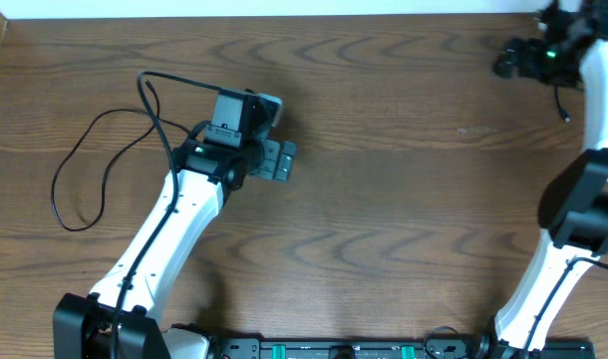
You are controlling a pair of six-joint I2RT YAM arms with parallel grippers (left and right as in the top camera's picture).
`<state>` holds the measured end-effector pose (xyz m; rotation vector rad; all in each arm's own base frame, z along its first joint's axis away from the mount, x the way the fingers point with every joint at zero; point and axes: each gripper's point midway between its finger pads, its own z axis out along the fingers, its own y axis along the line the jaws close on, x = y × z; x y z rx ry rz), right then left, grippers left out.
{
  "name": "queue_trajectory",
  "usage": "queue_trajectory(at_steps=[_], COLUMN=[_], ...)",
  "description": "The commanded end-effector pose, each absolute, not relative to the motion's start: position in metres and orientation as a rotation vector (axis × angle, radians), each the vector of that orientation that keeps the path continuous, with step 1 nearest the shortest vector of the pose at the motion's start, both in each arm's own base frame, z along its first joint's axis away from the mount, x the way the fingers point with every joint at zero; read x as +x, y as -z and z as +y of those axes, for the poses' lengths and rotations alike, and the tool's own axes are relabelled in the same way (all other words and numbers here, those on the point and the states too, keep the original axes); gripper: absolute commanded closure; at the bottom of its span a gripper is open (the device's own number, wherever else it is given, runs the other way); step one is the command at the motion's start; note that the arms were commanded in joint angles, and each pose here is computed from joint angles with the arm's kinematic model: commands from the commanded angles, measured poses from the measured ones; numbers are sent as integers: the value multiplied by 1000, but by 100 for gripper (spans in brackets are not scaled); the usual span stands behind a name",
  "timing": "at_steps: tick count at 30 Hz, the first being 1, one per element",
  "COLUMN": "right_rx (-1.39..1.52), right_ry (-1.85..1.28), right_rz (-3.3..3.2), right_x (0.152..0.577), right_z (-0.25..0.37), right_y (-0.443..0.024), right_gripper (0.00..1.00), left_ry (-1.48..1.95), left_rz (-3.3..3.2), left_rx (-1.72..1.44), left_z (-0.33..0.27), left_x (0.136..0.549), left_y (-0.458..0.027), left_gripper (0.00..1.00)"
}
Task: Untangle cables
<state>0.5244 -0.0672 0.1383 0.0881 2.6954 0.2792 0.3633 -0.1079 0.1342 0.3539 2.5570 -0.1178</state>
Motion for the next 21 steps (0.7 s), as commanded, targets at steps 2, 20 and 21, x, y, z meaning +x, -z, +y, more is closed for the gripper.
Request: queue_trajectory(at_steps=[2, 20, 21], right_rx=[-80, -544, -558], right_ry=[-314, -405, -408], right_rz=[2707, 2724, 2725], right_x=[523, 495, 493], right_z=[-20, 145, 150], right_y=[-143, -134, -133], right_gripper=[1, 1, 1], left_ry=[-127, -280, -289], left_rz=[2568, 2542, 2536], left_rx=[29, -303, -325], left_z=[-47, 80, 87], left_x=[375, 369, 368], left_y=[-135, -145, -145], left_gripper=[1, 1, 1])
